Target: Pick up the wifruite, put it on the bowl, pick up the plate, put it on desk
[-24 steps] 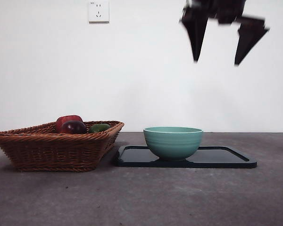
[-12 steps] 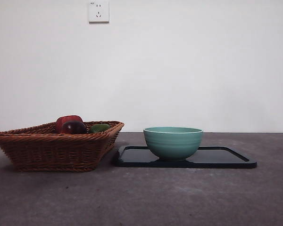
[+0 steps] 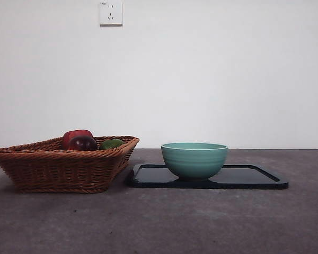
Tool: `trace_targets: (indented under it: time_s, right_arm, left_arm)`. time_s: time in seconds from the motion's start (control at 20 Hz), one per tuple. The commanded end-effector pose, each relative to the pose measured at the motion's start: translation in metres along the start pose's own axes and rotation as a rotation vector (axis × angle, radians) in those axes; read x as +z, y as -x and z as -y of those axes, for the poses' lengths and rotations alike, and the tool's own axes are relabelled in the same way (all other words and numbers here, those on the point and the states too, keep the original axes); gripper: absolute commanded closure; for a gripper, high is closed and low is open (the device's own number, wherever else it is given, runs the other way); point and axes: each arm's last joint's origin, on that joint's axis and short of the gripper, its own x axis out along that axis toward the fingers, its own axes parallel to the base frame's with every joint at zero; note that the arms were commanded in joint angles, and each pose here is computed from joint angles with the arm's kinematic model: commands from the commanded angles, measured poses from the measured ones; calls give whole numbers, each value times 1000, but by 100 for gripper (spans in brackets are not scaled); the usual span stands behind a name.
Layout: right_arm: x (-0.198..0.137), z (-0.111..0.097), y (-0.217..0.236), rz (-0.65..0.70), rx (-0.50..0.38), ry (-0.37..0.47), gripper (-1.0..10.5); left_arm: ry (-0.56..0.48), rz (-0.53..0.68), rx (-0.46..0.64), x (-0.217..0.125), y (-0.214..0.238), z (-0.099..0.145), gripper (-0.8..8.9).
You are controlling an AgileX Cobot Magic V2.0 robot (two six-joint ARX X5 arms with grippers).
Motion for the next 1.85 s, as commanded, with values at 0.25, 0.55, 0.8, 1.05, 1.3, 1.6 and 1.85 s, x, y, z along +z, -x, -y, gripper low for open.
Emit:
trace_targets:
  time_s: [0.25,0.55,0.8,1.05,1.3,1.6,1.85]
  right_arm:
    - [-12,3,9,-33,-1,-15,349]
    - [-12,3,9,-33,-2,-15,349]
    - [-12,3,9,-33,-2,-15,349]
    - [-12,3,9,-33,-2,-15,349]
    - [-12,3,9,-33,-2,-15,349]
    - [-12,3,9,-33,-2,-15,349]
    - [-12,3,9,-33,-2,-15,349]
  left_arm:
    - [6,15,-11,2,1,0,282]
    - [20,84,-27,9,1,2,283]
    - [69,102,-34,18,-7,6,283]
    - [90,-10,-3,33,-51,18,283]
    - [104,-108,28,48,-119,35,283]
    - [128,-304,115,58,-200,49,283]
    - [109,-431,173,75,-254,55,283]
